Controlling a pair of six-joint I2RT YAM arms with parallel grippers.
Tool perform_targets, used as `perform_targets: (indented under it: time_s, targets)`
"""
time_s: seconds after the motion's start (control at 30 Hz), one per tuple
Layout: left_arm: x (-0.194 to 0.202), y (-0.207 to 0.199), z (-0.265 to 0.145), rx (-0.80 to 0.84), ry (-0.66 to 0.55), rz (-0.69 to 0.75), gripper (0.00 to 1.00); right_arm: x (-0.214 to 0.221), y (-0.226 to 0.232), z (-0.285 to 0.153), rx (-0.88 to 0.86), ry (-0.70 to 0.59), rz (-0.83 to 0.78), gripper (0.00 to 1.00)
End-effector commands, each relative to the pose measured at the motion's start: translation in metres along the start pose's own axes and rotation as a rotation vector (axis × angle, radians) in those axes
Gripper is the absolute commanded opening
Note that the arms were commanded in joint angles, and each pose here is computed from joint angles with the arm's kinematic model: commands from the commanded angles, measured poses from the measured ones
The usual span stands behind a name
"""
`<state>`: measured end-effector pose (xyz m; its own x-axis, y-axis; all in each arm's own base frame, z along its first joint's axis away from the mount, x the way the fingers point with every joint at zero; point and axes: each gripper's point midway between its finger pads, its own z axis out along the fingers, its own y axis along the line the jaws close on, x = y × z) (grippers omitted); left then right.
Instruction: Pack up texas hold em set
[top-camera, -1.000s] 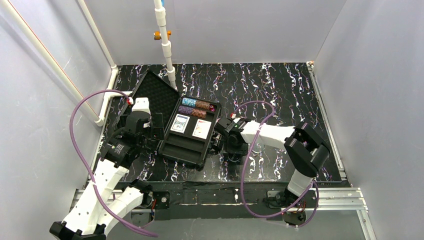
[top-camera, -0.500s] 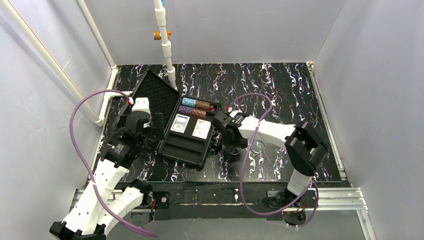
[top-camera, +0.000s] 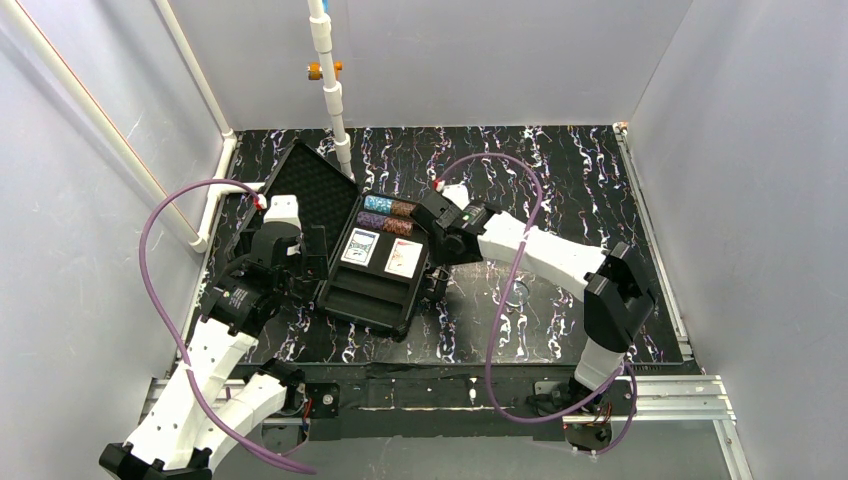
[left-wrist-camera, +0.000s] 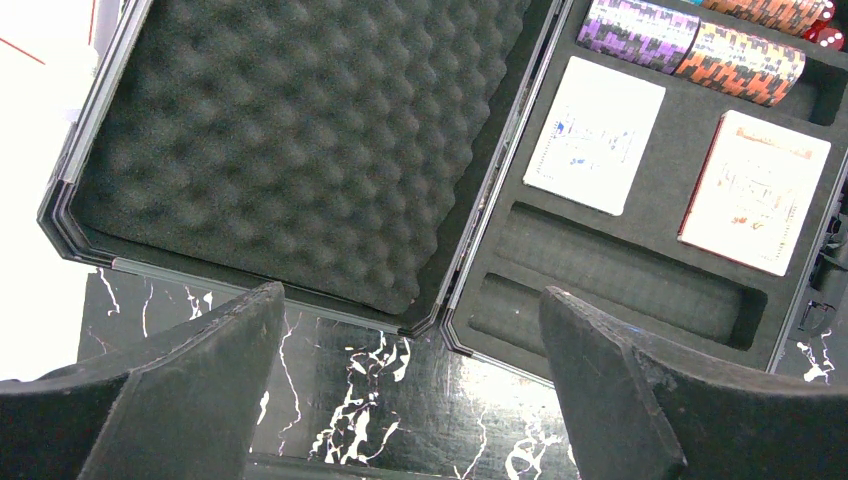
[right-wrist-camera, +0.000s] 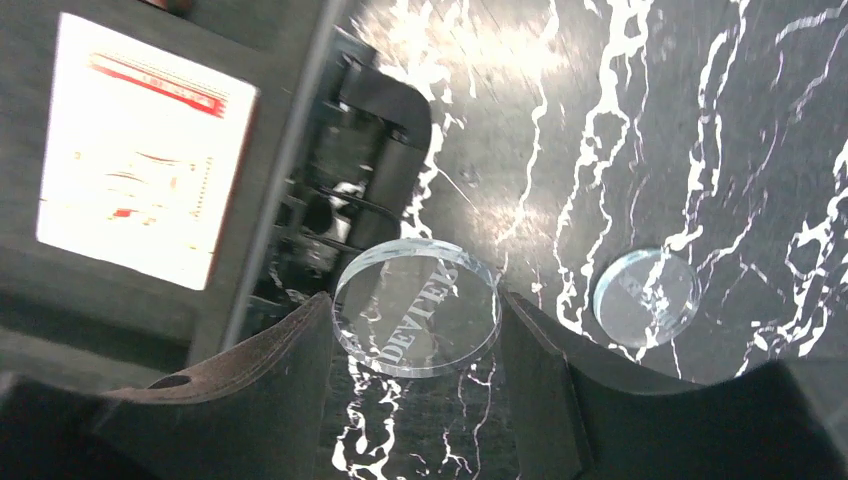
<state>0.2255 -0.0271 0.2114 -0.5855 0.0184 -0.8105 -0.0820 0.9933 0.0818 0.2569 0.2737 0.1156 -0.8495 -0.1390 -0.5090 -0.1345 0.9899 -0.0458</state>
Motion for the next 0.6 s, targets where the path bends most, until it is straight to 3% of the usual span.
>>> perform_targets:
  time_s: [0.0,0.57]
  targets:
    - [0.004,0.006,0.000,-0.032,0.007,0.006,0.98,-0.039,0.019,-0.023,-0.059,-0.101,-0.062,0.36]
    - [-0.005,0.029,-0.012,-0.124,-0.073,-0.046,0.98,-0.056,0.139,-0.031,-0.274,-0.146,-0.218,0.36]
